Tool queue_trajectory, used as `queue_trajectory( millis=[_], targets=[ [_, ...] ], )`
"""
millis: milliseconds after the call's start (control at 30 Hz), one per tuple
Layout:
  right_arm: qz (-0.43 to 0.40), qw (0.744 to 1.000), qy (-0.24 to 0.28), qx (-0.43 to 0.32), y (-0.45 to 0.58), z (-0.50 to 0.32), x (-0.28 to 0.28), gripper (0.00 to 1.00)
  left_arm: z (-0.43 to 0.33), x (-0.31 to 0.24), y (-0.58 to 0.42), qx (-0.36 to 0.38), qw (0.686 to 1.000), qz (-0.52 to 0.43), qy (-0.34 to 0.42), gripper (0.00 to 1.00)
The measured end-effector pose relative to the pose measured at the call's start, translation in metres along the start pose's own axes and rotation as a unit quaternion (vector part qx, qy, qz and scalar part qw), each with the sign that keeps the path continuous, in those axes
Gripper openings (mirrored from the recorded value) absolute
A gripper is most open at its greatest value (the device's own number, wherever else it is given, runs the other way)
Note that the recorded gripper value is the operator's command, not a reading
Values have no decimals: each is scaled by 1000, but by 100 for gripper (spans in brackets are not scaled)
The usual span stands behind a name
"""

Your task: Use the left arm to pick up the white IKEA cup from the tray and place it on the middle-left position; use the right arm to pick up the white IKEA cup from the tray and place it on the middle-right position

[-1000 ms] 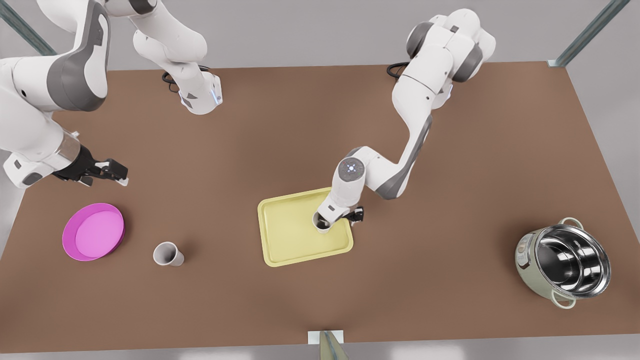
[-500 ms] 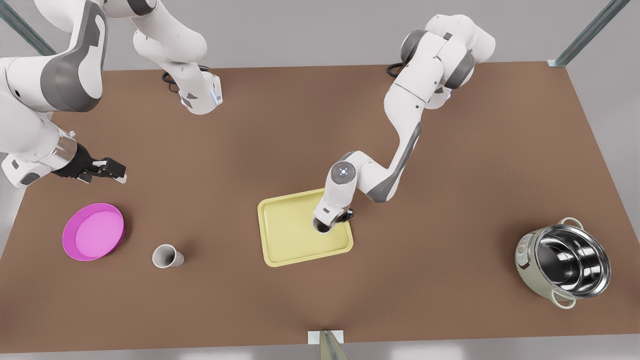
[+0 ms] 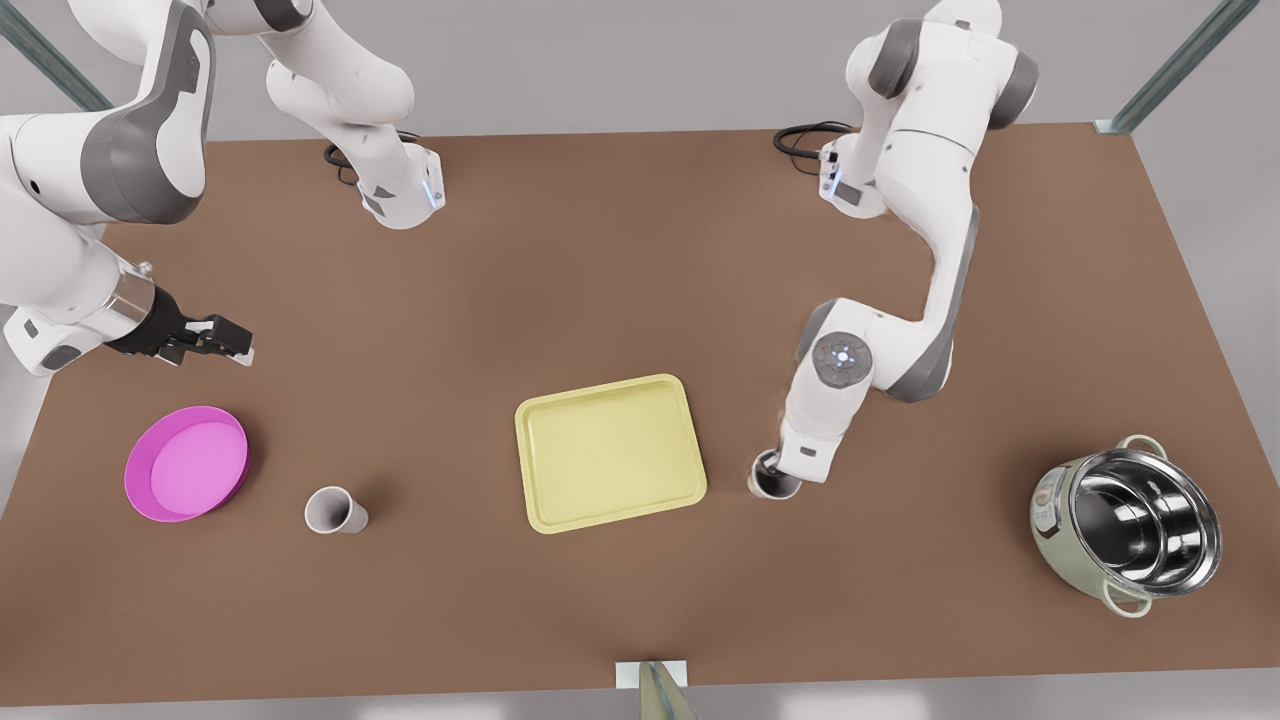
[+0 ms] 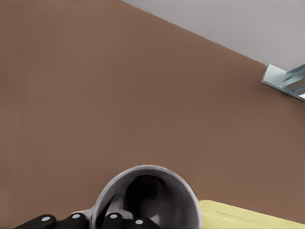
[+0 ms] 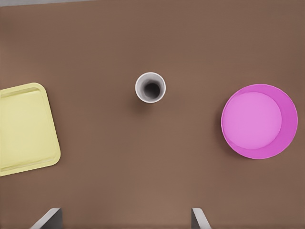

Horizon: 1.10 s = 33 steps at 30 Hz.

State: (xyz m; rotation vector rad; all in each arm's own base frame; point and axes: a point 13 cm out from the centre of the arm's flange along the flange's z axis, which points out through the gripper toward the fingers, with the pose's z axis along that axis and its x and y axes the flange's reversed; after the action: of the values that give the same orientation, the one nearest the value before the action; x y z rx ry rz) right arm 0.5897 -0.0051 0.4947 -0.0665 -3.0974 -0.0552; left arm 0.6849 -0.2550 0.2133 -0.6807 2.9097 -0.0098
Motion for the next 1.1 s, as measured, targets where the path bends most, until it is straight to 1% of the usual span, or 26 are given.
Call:
queue_trajectory(
  millis=[100, 200, 300, 433, 467, 633, 667, 700, 733, 867, 1000, 1033, 1100],
  targets=[
    [0, 1000, 1, 0, 0, 1, 0, 100, 26, -47, 81, -20, 999, -31, 14, 5],
    [0, 1000, 1, 0, 1, 1, 0, 100, 48, -79, 127, -14, 999, -39, 21, 5],
    [0, 1000, 1, 0, 1, 1, 0, 100, 76, -95, 141, -1, 1000, -17, 13, 5],
    [1, 1000, 1, 0, 0, 2, 0, 100, 90, -128, 138, 15, 999, 25, -27, 5],
    [1, 1000, 1, 0, 0, 2, -1, 100, 92, -133, 139, 16, 999, 35, -34, 6],
    [3, 1000, 1, 1, -2, 2, -1, 100, 124, -130, 140, 14, 996, 79, -33, 7],
    [5, 1000, 1, 2, -5, 1, -1, 100, 127, -129, 140, 14, 996, 86, -33, 26],
    [8, 1000, 0, 2, -8, 1, -1, 100, 128, -129, 139, 16, 995, 93, -34, 90],
    [11, 1000, -1, 2, -12, 0, -2, 100, 129, -129, 138, 18, 994, 102, -35, 100],
    [19, 1000, -8, 3, -21, -1, -5, 100, 127, -130, 133, 30, 990, 136, -37, 100],
    [22, 1000, -13, 4, -25, -3, -7, 100, 109, -146, 127, 35, 983, 169, -55, 100],
    [23, 1000, -13, 4, -26, -3, -7, 100, 86, -153, 127, 35, 982, 175, -63, 100],
    [22, 1000, -15, 3, -26, -3, -8, 100, -15, -171, 117, 37, 978, 186, -91, 100]
  ],
)
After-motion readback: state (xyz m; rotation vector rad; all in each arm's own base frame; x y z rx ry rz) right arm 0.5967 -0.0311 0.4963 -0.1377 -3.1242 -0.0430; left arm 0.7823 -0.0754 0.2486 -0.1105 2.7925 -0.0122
